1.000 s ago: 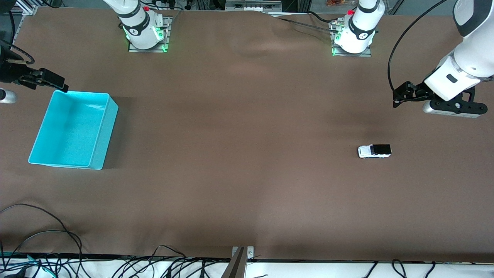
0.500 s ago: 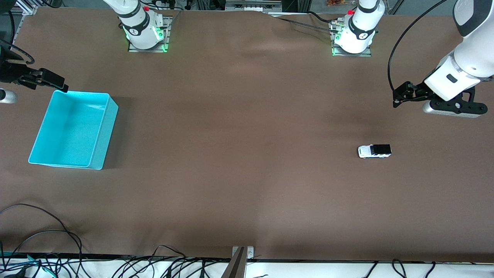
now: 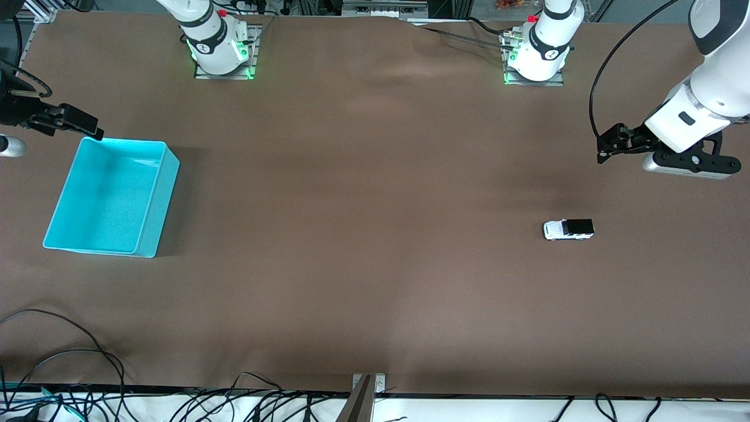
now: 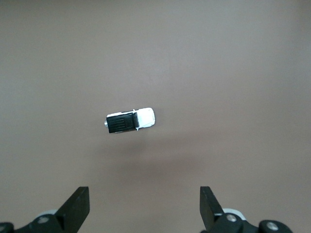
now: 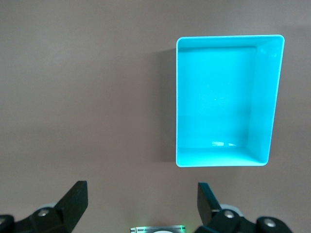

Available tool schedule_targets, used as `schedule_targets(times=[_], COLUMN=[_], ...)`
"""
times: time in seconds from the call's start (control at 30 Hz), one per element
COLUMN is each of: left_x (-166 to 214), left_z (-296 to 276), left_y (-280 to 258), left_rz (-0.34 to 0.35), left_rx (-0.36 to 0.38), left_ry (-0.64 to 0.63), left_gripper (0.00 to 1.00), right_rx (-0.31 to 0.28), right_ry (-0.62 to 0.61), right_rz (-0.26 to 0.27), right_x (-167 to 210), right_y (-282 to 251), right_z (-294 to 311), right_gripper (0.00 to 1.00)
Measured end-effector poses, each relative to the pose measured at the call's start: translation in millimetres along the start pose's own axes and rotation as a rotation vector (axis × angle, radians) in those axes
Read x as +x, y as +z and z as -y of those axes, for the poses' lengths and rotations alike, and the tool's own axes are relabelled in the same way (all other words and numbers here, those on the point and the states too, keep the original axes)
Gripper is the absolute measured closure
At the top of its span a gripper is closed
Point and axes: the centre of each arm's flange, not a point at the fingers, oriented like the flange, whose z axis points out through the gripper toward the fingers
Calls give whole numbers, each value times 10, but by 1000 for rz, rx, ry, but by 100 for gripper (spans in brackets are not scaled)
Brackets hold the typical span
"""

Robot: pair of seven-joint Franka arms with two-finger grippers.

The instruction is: Wind and store white jeep toy

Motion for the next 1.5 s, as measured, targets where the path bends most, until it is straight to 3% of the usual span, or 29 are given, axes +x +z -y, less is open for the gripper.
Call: schedule_targets(times=[0.63,0.87,1.13,1.5], left_x=[191,309,406,613], left_z=[195,311,364,516], left_y=[171,313,494,1157], left_rz=[22,67,99,156], left_rx=[-4,48,38,-8], left_ry=[452,647,768,919], left_gripper=[0,0,0,0], right_rx=[0,0,0,0], right_ry=[-1,-1,-1,-1], right_rz=[-1,-2,-2,-2], right_x=[0,0,1,0], right_y=[-4,-6,-7,-9], right_z=[4,5,5,7], right_gripper=[0,0,0,0])
